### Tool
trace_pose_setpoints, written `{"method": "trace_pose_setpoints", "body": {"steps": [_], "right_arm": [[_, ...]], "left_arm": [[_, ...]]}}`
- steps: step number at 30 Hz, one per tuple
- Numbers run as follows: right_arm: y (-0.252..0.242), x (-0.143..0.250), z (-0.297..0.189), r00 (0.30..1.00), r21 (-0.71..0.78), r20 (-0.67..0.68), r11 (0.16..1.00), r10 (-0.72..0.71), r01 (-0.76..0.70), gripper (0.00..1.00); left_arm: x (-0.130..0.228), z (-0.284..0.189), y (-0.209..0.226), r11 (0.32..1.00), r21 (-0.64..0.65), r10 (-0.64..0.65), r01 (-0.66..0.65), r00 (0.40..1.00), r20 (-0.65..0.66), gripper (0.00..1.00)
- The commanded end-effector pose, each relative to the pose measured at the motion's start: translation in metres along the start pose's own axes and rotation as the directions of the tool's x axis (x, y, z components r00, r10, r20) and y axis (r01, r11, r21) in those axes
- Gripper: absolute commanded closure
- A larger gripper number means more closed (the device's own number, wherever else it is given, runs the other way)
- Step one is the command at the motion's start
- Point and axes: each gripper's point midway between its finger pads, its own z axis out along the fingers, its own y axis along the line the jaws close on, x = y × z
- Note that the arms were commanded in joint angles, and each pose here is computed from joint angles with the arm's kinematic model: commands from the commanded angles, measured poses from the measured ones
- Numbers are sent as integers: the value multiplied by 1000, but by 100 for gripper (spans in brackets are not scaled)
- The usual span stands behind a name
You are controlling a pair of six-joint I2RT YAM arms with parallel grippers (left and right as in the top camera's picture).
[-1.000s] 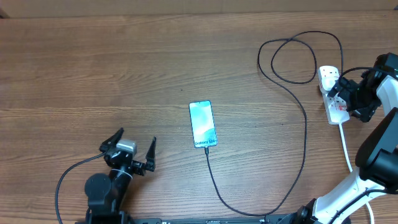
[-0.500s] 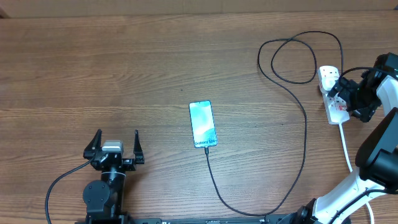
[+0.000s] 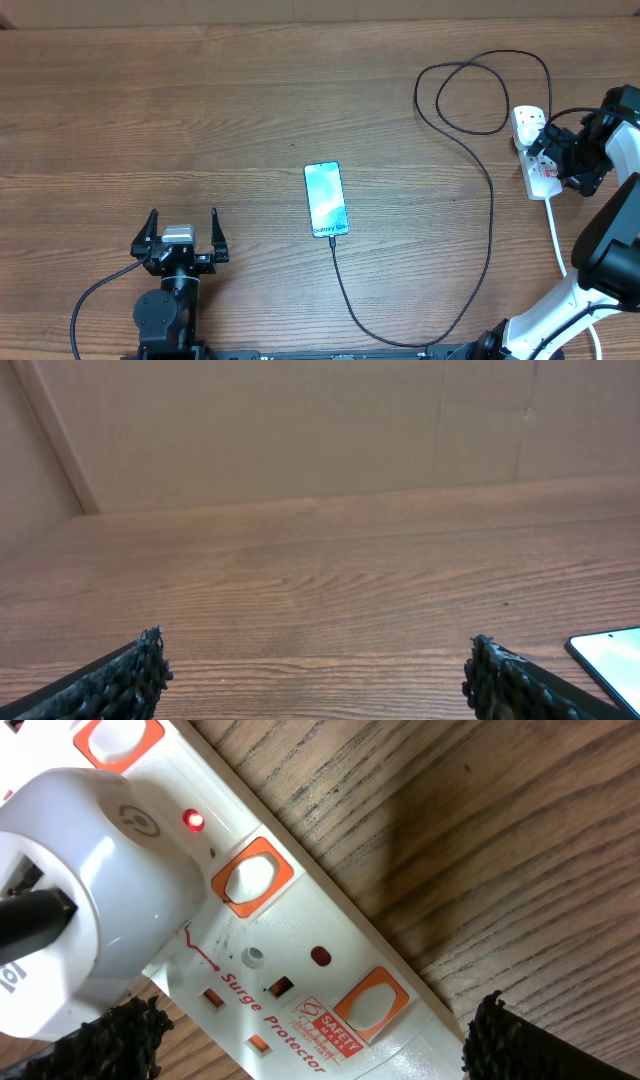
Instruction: Plug charger to phone and switch on socket
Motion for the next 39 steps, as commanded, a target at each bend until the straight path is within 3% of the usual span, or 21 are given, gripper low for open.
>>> {"method": "trace_pose_setpoints", "body": {"steps": [1,31,39], "right_arm": [[7,-13,-3,999,-20,37,1000,1,0,0],[8,-15,-3,999,-22,45,1000,0,1,0],[13,-23,-29,994,-38,110,999,-6,10,0]], "left_arm": [[-1,0,2,1000,-6,15,-15,1000,9,0],[-1,0,2,1000,-6,15,-15,1000,8,1],[-1,0,2,1000,-6,15,-15,1000,8,0]]}}
